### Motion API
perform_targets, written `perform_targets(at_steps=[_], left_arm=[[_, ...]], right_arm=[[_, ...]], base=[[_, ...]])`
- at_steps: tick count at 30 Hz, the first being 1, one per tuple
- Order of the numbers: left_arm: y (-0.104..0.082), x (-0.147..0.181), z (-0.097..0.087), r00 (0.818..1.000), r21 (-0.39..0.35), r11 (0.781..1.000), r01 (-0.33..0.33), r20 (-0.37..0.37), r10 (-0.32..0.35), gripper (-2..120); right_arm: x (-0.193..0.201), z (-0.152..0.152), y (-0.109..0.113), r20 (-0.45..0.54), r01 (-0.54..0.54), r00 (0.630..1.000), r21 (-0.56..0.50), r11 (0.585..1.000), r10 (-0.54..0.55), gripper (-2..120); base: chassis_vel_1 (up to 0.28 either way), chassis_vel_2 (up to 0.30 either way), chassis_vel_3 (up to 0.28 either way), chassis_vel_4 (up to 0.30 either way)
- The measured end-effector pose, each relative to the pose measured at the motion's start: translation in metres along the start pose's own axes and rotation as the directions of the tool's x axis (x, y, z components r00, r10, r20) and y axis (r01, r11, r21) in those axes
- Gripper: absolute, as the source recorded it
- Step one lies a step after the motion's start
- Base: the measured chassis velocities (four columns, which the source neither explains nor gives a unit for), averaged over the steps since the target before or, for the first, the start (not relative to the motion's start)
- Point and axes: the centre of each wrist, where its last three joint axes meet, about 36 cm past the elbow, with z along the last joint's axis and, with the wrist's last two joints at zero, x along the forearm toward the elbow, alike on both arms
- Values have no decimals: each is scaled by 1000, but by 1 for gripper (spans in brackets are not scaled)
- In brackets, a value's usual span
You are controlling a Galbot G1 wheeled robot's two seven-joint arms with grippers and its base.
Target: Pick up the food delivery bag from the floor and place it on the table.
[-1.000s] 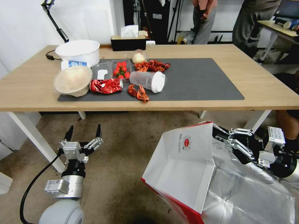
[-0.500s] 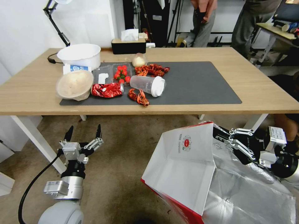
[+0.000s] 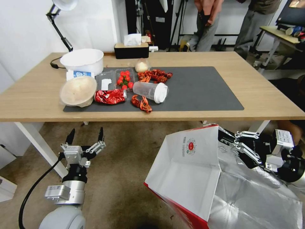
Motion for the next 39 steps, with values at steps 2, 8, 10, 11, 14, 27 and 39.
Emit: perform_targets(at_steps=[2, 8, 10, 11, 14, 27, 39], left_arm=[[0, 0, 0, 1000, 0, 1000, 0, 0, 0, 100], [0, -1, 1, 1000, 0, 1000, 0, 1, 0, 100], [0, -2, 1, 1000, 0, 1000, 0, 2, 0, 100], [0, -2, 1, 1000, 0, 1000, 0, 2, 0, 100], [0, -2, 1, 1000, 0, 1000, 0, 1, 0, 100], [0, -2, 2, 1000, 0, 1000, -2, -4, 2, 100], [0, -2, 2, 1000, 0, 1000, -3, -8, 3, 100]], right_arm=[[0, 0, 0, 0, 0, 1000, 0, 1000, 0, 0], [0, -1, 0, -1, 0, 1000, 2, 1000, 0, 0], [0, -1, -1, -1, -1, 1000, 2, 1000, 1, 0], [0, -1, -1, -1, -1, 1000, 2, 1000, 1, 0], [0, -1, -1, -1, -1, 1000, 2, 1000, 1, 0], [0, 0, -2, 0, -4, 1000, 4, 1000, 4, 0], [0, -1, -3, 4, -4, 1000, 4, 1000, 4, 0]], base=[[0, 0, 0, 0], [0, 0, 0, 0], [0, 0, 0, 0], [0, 0, 0, 0], [0, 0, 0, 0], [0, 0, 0, 0], [0, 0, 0, 0]])
